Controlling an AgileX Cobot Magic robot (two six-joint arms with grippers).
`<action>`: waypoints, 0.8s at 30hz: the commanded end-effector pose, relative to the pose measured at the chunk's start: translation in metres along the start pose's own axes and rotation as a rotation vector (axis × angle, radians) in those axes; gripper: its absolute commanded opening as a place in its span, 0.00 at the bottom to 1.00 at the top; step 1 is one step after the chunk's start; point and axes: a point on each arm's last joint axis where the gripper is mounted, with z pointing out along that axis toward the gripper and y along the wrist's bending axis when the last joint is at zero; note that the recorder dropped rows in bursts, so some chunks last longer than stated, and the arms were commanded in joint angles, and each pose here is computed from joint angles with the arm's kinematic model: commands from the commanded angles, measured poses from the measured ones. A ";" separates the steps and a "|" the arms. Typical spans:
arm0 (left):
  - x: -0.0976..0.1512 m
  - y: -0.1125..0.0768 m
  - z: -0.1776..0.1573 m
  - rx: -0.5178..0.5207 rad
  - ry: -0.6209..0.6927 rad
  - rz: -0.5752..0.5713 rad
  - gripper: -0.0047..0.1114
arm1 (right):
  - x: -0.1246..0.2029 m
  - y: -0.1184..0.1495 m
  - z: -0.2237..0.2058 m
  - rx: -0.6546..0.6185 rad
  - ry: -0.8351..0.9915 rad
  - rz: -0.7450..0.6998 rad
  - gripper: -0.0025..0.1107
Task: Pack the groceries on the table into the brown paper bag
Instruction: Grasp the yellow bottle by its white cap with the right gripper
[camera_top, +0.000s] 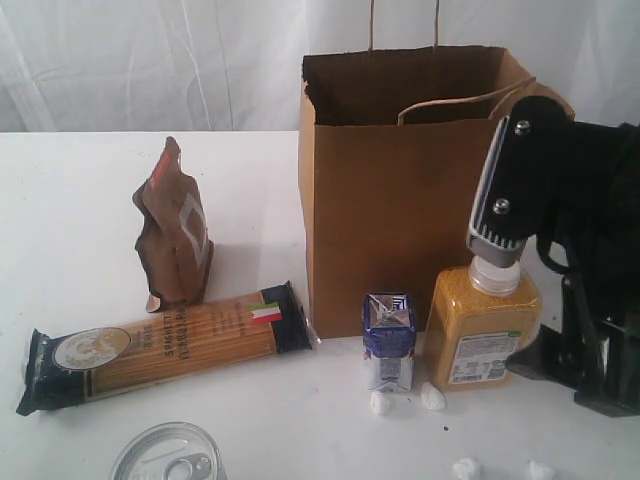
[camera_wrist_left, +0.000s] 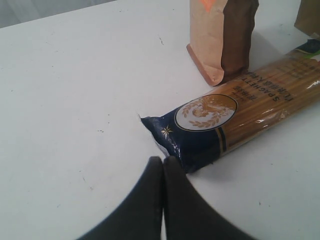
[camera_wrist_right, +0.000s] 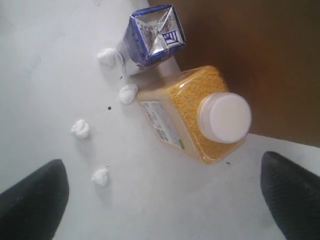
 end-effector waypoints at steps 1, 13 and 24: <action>0.001 0.000 0.000 -0.003 0.000 -0.005 0.04 | -0.002 -0.011 0.018 0.003 0.025 -0.024 0.87; 0.001 0.000 0.000 -0.003 0.000 -0.005 0.04 | -0.013 -0.026 0.052 0.023 0.018 -0.060 0.87; 0.001 0.000 0.000 -0.003 0.000 -0.005 0.04 | -0.012 -0.038 0.079 0.037 0.074 -0.093 0.87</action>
